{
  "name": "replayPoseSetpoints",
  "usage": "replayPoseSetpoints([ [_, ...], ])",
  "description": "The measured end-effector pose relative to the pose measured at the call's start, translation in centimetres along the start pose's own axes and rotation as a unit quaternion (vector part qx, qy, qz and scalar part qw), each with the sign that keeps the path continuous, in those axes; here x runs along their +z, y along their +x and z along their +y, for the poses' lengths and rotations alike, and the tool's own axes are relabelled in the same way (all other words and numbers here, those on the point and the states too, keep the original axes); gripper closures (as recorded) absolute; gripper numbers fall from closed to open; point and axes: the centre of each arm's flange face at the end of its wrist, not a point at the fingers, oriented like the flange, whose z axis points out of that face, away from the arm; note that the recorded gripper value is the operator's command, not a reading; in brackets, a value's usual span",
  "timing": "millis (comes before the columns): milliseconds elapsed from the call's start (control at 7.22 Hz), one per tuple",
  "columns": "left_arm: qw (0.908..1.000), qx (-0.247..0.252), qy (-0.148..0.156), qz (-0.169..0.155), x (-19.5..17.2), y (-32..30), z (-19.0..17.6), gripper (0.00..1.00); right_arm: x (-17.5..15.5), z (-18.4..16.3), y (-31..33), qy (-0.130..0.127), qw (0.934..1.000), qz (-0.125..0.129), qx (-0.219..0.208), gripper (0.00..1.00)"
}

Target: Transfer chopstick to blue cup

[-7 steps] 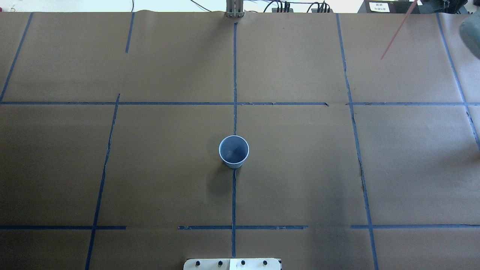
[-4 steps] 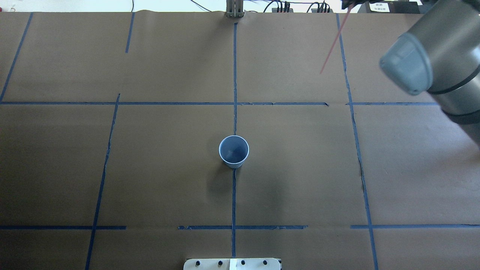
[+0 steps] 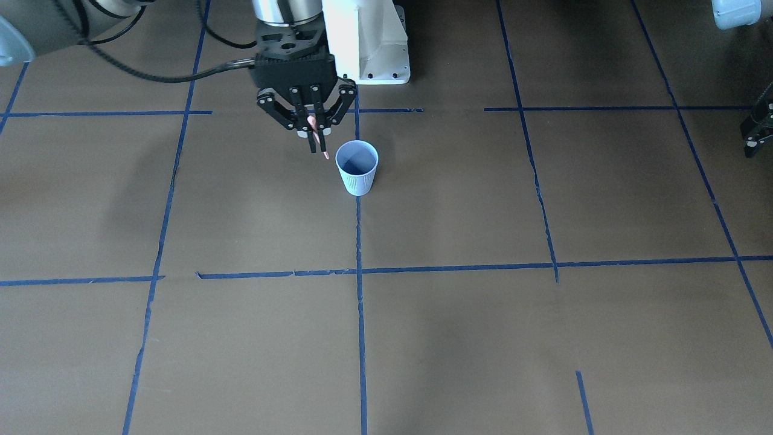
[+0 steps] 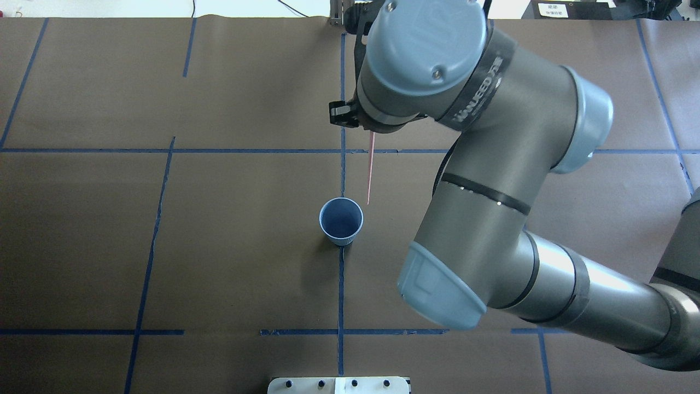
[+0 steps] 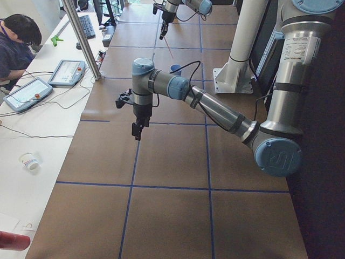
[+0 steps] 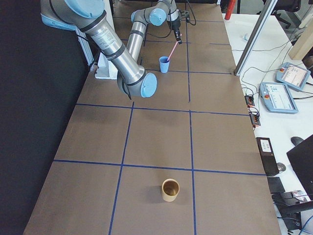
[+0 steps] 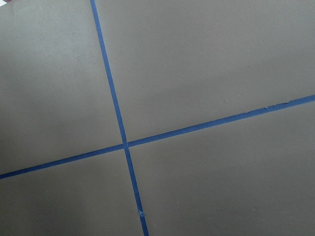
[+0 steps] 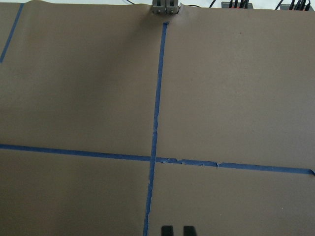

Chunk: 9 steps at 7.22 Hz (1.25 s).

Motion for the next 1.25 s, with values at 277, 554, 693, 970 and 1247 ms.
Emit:
replayPoseSetpoints([
  [277,1.0000,0.000,0.001,0.001,-0.1,0.1,0.0,0.00,0.7,1.8,-1.8,-0.002,1.0000,0.002,-0.007,1.00],
  [554,1.0000,0.000,0.002,0.002,-0.1,0.1,0.0,0.00,1.6,1.8,-3.9,-0.007,0.9999,0.007,-0.010,0.98],
  [693,1.0000,0.000,0.001,0.002,-0.1,0.1,0.0,0.00,2.2,2.1,-4.7,-0.010,0.9998,0.010,-0.014,0.92],
  [970,1.0000,-0.001,0.000,0.001,0.0,0.0,0.1,0.00,3.3,3.7,-5.8,-0.015,0.9995,0.016,-0.025,0.01],
  [1247,1.0000,-0.001,-0.001,0.001,0.1,-0.1,0.1,0.00,4.2,5.2,-6.2,-0.013,0.9992,0.017,-0.034,0.00],
])
